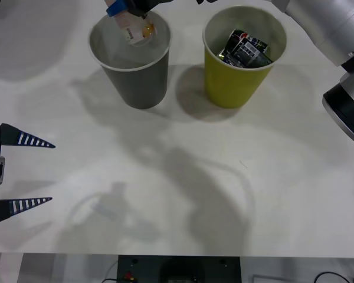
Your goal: Put the can into the green bin and the plastic bottle into the gray bin
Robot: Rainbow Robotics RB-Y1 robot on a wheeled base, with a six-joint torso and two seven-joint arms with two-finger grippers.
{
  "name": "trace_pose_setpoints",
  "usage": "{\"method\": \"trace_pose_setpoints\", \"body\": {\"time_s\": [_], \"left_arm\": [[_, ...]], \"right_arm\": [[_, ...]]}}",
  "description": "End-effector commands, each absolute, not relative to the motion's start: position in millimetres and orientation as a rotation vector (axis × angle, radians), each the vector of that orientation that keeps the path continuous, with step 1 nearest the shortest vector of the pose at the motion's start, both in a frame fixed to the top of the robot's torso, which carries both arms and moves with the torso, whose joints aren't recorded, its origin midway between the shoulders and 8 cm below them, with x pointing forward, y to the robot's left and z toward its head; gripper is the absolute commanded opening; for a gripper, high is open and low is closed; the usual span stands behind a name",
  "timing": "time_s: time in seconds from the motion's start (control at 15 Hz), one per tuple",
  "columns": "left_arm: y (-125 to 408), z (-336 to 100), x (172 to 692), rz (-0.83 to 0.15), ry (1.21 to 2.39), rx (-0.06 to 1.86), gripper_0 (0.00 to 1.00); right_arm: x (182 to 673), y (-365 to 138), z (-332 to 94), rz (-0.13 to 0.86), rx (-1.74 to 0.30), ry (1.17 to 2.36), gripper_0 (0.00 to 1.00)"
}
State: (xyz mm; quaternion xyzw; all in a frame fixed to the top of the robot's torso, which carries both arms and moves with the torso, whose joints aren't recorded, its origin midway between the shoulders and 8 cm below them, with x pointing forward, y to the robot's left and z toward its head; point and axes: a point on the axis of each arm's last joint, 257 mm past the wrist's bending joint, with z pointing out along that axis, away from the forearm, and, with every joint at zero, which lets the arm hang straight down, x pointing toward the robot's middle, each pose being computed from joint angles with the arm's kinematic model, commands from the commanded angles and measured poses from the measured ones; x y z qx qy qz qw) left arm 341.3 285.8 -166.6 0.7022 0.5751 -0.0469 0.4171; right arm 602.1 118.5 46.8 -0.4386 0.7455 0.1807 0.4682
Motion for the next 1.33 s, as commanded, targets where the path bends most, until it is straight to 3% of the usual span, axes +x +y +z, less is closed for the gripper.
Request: {"method": "trace_pose_setpoints", "body": {"time_s": [0.07, 0.13, 0.53, 0.73, 1.0, 1.33], "left_arm": [[286, -167, 341, -0.118, 1.444, 1.762, 0.98], [286, -167, 341, -0.118, 1.444, 1.762, 0.98], [286, -167, 341, -0.118, 1.444, 1.762, 0.98], [286, -167, 341, -0.118, 1.444, 1.762, 0.98], [286, -167, 341, -0.118, 1.444, 1.762, 0.98], [286, -167, 341, -0.118, 1.444, 1.762, 0.98]], "right_arm": [[604, 117, 45, 0.416, -1.102, 1.813, 0.71], [604, 116, 45, 0.411, -1.110, 1.806, 0.99], [601, 106, 48, 0.396, -1.144, 1.811, 1.00], [580, 75, 69, 0.400, -1.204, 1.852, 1.00], [547, 34, 88, 0.507, -1.255, 1.858, 1.00], [514, -17, 77, 0.536, -1.314, 1.826, 1.00]]}}
